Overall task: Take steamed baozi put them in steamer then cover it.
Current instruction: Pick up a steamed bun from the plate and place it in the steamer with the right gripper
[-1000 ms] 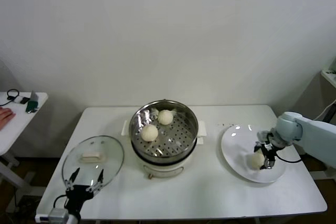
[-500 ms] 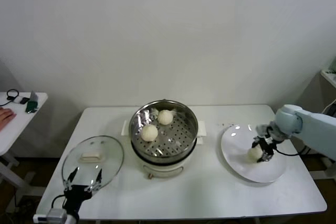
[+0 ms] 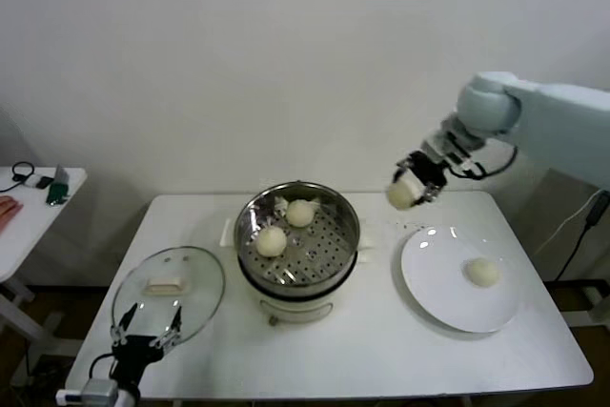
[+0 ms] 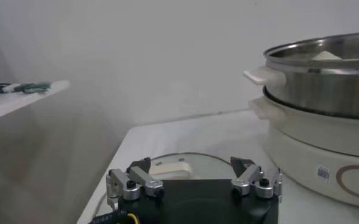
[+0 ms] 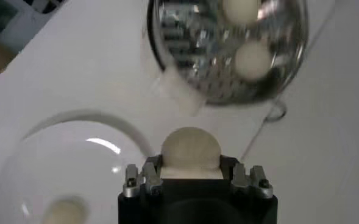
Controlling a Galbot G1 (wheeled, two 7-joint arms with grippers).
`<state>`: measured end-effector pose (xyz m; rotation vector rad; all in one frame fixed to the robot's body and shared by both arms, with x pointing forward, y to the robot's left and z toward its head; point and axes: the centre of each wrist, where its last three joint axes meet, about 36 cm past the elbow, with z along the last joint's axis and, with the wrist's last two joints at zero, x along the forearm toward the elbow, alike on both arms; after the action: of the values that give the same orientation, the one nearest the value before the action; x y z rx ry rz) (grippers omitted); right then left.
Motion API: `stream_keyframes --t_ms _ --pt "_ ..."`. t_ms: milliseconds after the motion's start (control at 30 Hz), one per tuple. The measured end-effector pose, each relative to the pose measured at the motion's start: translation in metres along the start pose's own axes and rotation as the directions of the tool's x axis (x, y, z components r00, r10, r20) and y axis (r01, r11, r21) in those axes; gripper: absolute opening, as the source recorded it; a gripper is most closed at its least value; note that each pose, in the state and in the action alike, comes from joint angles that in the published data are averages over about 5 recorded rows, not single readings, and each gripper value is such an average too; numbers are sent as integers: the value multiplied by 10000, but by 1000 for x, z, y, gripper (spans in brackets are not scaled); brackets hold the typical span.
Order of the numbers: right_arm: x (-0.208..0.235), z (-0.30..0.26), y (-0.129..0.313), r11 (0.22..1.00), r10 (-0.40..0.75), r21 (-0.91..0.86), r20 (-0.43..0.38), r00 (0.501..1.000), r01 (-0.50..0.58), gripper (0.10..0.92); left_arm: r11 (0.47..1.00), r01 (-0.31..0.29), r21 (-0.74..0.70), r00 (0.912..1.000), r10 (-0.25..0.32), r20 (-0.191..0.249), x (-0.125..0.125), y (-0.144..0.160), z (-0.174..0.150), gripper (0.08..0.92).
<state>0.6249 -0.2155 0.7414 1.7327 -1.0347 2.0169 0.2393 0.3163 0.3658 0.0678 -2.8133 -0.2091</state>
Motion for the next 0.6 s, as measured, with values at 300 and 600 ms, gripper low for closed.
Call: stream_keyframes --t_ms 300,600 --pt "-16 -93 -50 9222 -491 3841 26 9988 443 611 9997 195 -113 9998 -194 103 3 5 -2 823" --pt "-77 -146 -69 8217 -1132 5629 87 9935 887 611 9995 298 -115 9995 -296 140 5 8 -3 823"
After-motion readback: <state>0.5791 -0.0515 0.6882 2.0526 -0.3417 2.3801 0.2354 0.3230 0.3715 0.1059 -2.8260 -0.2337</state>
